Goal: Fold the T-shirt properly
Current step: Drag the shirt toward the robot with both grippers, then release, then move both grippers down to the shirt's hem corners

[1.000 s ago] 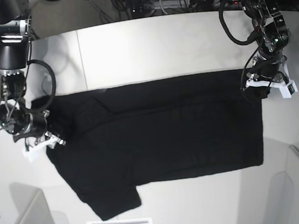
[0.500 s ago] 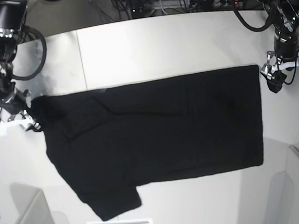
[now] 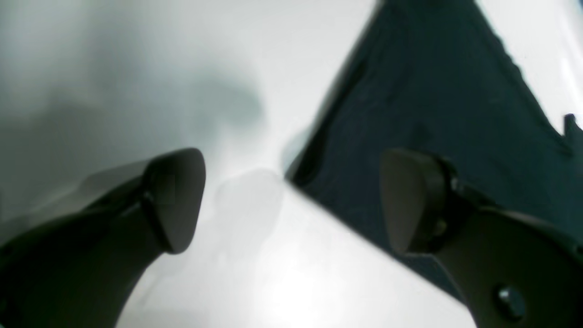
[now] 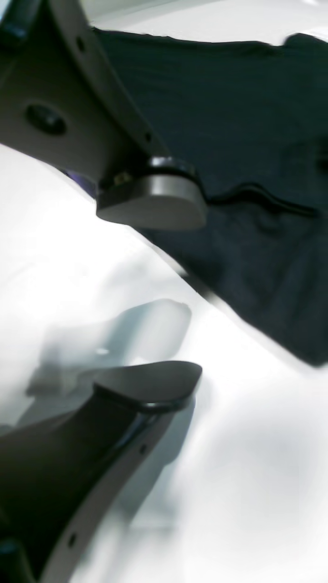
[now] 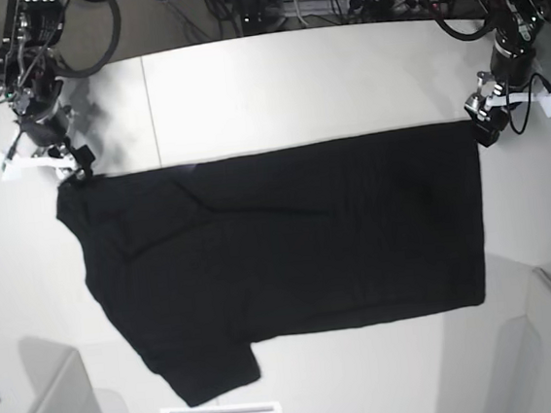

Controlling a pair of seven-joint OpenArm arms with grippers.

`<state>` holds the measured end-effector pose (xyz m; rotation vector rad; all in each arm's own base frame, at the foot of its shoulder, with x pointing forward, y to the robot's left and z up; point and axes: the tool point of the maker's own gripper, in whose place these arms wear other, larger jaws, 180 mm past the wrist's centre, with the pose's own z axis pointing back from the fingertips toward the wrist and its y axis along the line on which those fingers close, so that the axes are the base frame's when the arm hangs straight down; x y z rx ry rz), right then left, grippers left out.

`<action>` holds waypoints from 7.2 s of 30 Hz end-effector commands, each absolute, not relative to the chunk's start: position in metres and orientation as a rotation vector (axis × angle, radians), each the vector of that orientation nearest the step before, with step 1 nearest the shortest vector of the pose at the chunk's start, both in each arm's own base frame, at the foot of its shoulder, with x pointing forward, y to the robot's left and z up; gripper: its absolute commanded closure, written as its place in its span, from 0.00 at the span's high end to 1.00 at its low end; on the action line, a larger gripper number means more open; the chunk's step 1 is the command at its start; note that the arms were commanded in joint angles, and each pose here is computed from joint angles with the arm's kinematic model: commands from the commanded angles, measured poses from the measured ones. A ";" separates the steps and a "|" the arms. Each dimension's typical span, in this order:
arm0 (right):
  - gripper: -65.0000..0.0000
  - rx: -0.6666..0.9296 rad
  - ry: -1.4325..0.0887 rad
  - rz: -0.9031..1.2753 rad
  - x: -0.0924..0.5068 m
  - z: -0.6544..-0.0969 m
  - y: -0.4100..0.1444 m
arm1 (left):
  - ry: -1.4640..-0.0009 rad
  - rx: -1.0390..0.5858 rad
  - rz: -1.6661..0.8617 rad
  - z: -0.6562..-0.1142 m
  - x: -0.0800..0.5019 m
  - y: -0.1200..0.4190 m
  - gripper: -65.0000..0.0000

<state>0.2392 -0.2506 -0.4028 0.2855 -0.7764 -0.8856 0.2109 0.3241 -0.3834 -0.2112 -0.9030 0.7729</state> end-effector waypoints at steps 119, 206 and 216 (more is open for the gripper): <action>0.44 0.156 -0.759 -0.828 0.142 -0.368 -0.311 | -0.770 -0.122 0.492 -0.356 0.153 0.304 0.98; 0.00 0.090 -0.671 0.023 0.489 -0.416 -0.190 | -0.882 0.139 0.415 -0.333 0.319 0.389 0.81; 0.00 0.090 -0.666 0.023 0.488 -0.416 -0.190 | -0.761 0.076 0.362 -0.368 0.382 0.361 0.81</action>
